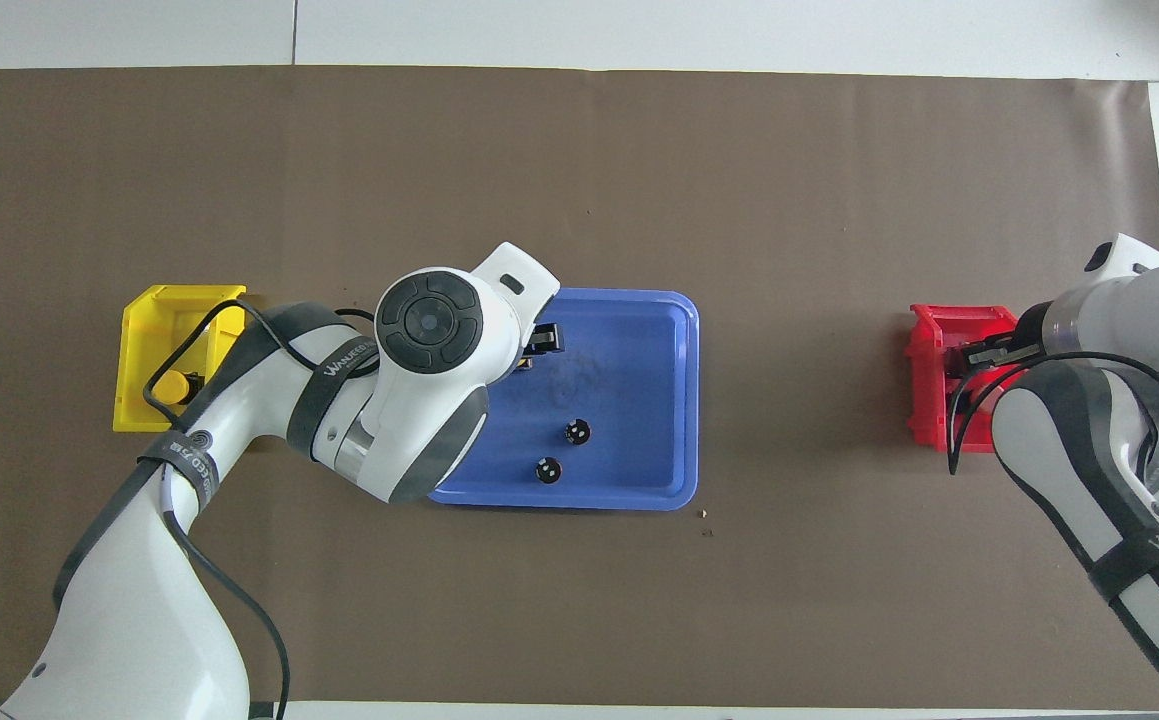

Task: Sort red and yellow buttons by color
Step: 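Grasp the last yellow button with the left gripper while the right gripper releases, then carry the yellow button to the yellow bin while the right gripper withdraws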

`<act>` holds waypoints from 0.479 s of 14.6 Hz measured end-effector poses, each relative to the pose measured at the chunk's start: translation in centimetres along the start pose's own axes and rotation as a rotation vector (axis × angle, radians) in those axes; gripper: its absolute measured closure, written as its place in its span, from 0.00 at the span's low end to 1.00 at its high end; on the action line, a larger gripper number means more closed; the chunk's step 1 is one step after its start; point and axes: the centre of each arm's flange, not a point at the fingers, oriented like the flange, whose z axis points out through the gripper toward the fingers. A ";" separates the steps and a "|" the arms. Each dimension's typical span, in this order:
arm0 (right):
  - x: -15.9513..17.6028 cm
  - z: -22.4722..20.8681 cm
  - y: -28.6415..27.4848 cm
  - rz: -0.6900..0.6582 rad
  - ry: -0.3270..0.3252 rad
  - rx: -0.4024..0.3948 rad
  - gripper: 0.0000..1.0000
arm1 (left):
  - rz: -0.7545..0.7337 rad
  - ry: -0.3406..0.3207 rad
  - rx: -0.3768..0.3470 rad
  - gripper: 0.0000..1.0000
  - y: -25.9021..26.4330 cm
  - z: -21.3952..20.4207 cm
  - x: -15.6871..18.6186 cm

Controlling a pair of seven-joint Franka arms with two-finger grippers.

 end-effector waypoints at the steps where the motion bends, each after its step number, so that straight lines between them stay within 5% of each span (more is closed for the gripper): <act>1: 0.0 0.1 0.0 0.000 0.007 -0.003 0.59 | -0.001 0.000 0.000 0.07 0.0 0.1 0.0; 3: -0.1 0.3 0.0 0.000 0.011 -0.004 0.59 | -0.007 0.002 -0.001 0.12 0.0 0.1 0.1; 7: 0.2 -0.4 0.1 -0.001 0.015 -0.006 0.25 | -0.040 0.009 -0.007 0.59 0.3 -0.4 0.3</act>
